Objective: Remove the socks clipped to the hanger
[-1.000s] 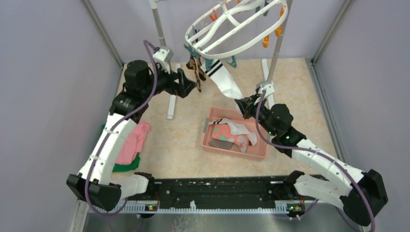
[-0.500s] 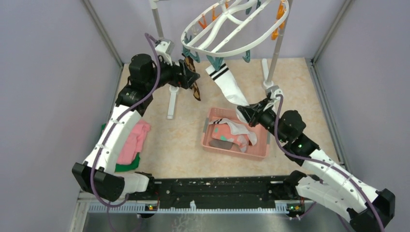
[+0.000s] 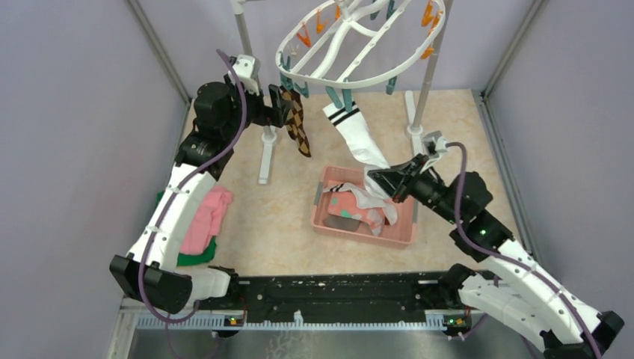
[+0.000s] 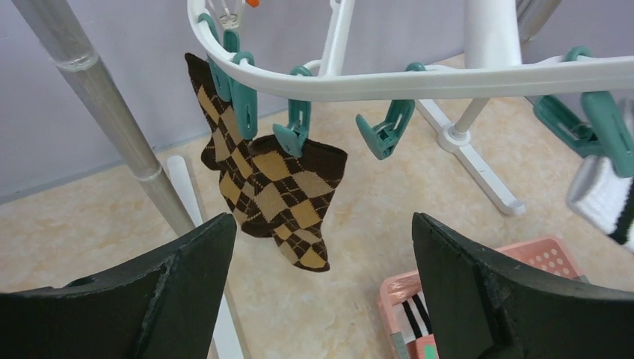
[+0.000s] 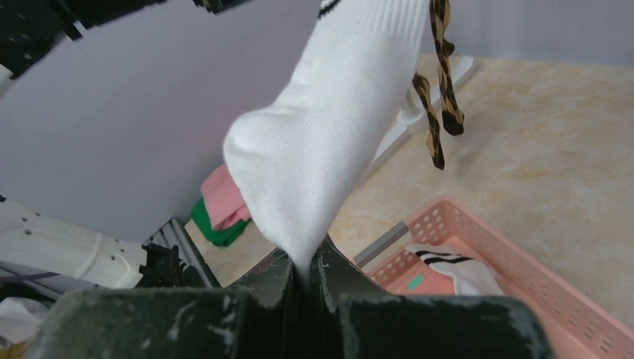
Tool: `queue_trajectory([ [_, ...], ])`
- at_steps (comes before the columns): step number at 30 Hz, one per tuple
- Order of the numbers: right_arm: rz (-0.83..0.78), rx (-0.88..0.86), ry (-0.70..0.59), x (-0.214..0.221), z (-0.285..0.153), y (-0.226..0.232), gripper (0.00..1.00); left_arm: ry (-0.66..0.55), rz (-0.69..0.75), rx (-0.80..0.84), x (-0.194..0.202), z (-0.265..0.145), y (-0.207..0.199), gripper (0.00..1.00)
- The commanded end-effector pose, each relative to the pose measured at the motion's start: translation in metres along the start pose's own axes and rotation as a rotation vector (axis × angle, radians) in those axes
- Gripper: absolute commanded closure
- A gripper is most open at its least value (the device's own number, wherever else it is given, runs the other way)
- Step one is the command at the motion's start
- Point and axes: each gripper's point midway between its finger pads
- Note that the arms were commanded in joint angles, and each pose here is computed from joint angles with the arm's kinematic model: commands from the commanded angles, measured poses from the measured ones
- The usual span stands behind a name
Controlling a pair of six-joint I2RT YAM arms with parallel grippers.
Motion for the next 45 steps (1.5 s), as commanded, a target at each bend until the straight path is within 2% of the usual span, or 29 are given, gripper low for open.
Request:
queue_trajectory([
  [1,-0.044,0.022,-0.123,-0.042,-0.036,0.02,1.0,-0.071,0.027,0.002,-0.023,-0.006,0.001,0.06],
  [4,-0.061,0.09,-0.126,-0.039,-0.044,0.006,1.0,-0.092,-0.018,0.08,-0.027,-0.013,-0.016,0.01],
  [9,-0.073,0.138,-0.114,-0.031,-0.044,-0.008,1.0,-0.085,-0.088,0.267,-0.022,-0.024,-0.054,0.01],
  [15,0.004,0.018,-0.057,-0.011,-0.008,-0.001,1.0,-0.05,-0.219,0.467,-0.022,-0.022,-0.093,0.01],
  [26,0.067,-0.075,0.012,-0.002,0.041,0.006,1.0,-0.053,-0.351,0.516,-0.025,0.004,-0.1,0.01],
  [34,0.077,-0.067,0.026,0.005,0.045,0.0,1.0,-0.093,-0.345,0.565,-0.048,0.025,-0.112,0.01],
  [45,0.083,-0.069,0.042,0.01,0.041,0.0,1.0,-0.13,-0.33,0.541,-0.055,0.047,-0.106,0.01],
])
Point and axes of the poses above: each gripper's point midway between its finger pads, its own z axis out along the fingers, its own y axis along the line the jaws close on, x = y × z, and after that the axes turned 12 degrees about z, right-handed
